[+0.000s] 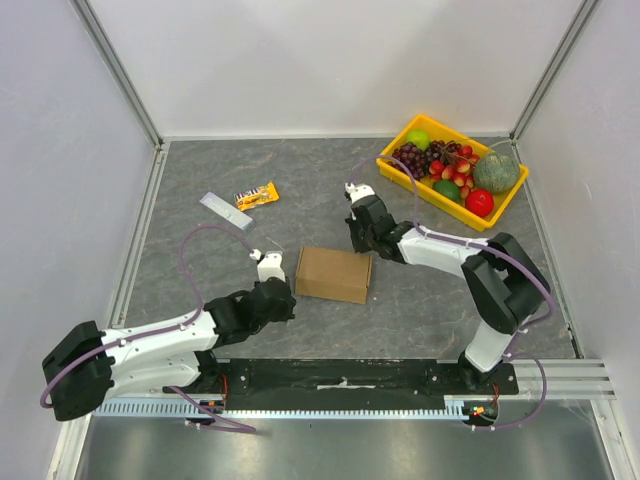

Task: Fold the paper box

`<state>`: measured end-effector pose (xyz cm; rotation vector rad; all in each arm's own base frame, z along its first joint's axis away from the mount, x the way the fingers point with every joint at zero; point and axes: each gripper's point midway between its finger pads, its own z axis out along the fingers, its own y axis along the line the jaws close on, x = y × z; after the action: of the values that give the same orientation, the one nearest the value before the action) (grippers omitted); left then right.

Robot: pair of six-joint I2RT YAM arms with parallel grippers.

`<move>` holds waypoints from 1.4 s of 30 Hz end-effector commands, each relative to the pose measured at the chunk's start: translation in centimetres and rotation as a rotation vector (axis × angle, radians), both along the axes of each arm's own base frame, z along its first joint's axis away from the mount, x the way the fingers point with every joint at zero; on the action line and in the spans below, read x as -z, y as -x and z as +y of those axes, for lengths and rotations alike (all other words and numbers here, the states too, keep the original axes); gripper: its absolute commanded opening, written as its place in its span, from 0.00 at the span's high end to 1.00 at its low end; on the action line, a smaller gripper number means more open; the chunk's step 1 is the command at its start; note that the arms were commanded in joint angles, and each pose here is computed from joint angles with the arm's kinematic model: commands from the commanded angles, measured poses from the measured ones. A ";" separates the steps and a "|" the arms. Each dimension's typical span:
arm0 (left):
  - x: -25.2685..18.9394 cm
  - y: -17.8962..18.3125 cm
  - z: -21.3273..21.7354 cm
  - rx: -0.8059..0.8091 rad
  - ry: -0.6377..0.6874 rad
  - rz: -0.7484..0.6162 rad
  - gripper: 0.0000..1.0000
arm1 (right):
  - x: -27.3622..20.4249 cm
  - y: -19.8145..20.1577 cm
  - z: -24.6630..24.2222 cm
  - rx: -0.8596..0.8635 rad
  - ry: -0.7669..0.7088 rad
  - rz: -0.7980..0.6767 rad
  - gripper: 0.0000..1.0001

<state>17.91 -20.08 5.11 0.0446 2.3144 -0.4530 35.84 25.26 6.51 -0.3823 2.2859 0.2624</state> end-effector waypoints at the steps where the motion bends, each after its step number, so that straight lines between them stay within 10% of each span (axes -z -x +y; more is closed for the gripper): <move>1: -0.3 -0.2 -0.6 -0.028 0.053 0.010 0.98 | 1.8 1.3 -0.9 -0.025 0.085 0.078 1.00; 18: 0.1 -0.3 -3.0 0.064 0.042 0.035 0.98 | 3.5 12.3 -1.0 -0.125 -0.052 0.291 1.00; 42: 1.0 3.3 -7.8 0.306 0.074 0.154 0.98 | 3.7 16.7 -1.6 -0.163 -0.112 0.332 0.99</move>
<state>14.23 -25.47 2.39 0.2993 2.5015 -0.6402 19.05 22.52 1.73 -0.4989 2.5916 0.5110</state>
